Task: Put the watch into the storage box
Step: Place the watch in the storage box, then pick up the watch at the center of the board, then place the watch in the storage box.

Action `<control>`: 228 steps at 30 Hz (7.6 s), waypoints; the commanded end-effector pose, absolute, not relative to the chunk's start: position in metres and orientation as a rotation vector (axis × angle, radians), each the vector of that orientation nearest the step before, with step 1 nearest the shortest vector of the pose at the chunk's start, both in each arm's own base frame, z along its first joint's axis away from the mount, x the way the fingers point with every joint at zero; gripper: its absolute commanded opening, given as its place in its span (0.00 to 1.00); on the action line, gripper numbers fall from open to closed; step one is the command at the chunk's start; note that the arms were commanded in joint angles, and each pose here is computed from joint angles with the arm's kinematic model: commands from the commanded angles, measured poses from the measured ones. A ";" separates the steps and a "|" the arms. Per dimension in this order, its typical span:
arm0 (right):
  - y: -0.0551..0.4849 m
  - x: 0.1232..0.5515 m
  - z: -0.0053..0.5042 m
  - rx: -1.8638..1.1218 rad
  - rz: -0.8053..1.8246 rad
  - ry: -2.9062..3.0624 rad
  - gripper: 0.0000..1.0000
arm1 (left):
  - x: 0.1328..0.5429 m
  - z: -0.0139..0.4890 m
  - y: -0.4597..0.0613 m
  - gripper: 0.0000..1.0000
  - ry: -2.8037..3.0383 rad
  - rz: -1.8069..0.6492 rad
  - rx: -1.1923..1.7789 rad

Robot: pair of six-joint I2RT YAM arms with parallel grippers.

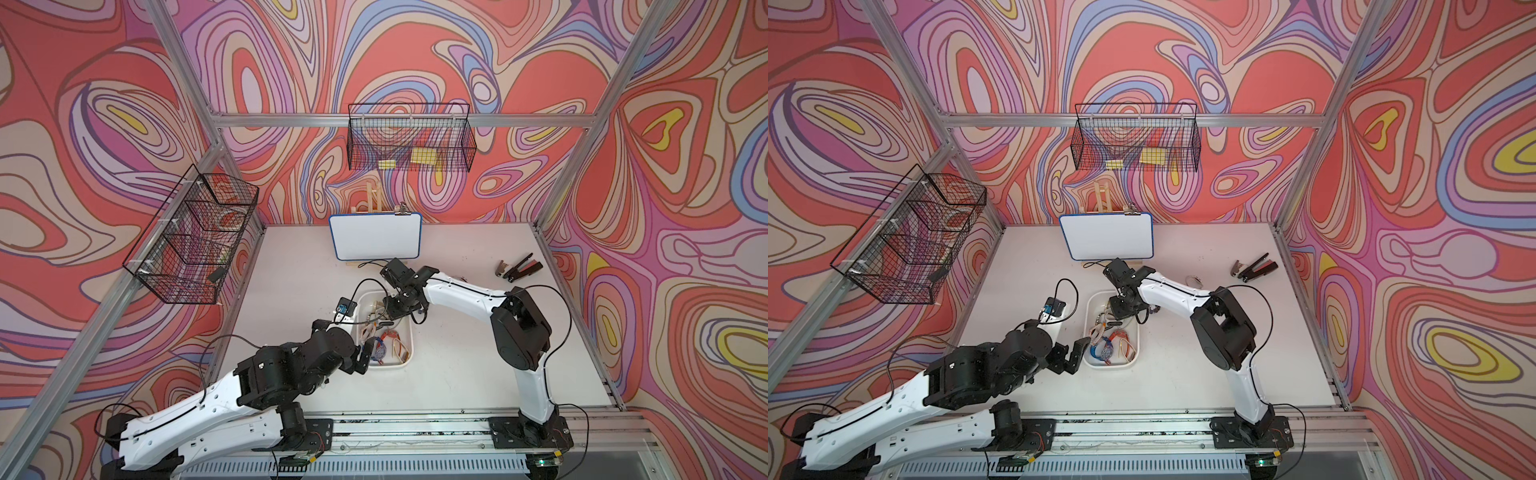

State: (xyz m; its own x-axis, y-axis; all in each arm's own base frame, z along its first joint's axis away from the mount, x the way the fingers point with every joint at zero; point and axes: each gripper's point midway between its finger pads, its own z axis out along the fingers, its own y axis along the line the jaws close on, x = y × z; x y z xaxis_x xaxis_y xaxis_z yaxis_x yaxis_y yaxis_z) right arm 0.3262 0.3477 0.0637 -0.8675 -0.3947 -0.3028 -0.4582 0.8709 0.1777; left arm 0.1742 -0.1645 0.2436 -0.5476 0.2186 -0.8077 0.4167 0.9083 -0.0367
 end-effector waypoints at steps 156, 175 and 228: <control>0.112 0.234 0.231 0.137 0.525 2.463 0.98 | 0.338 0.176 -0.369 0.16 2.676 -0.502 0.570; 0.123 0.242 0.230 0.124 0.579 2.463 0.98 | 0.264 0.153 -0.285 0.19 2.691 -1.108 0.000; 0.134 0.249 0.211 0.130 0.647 2.467 0.98 | 0.274 0.185 -0.251 0.73 2.575 -0.818 0.119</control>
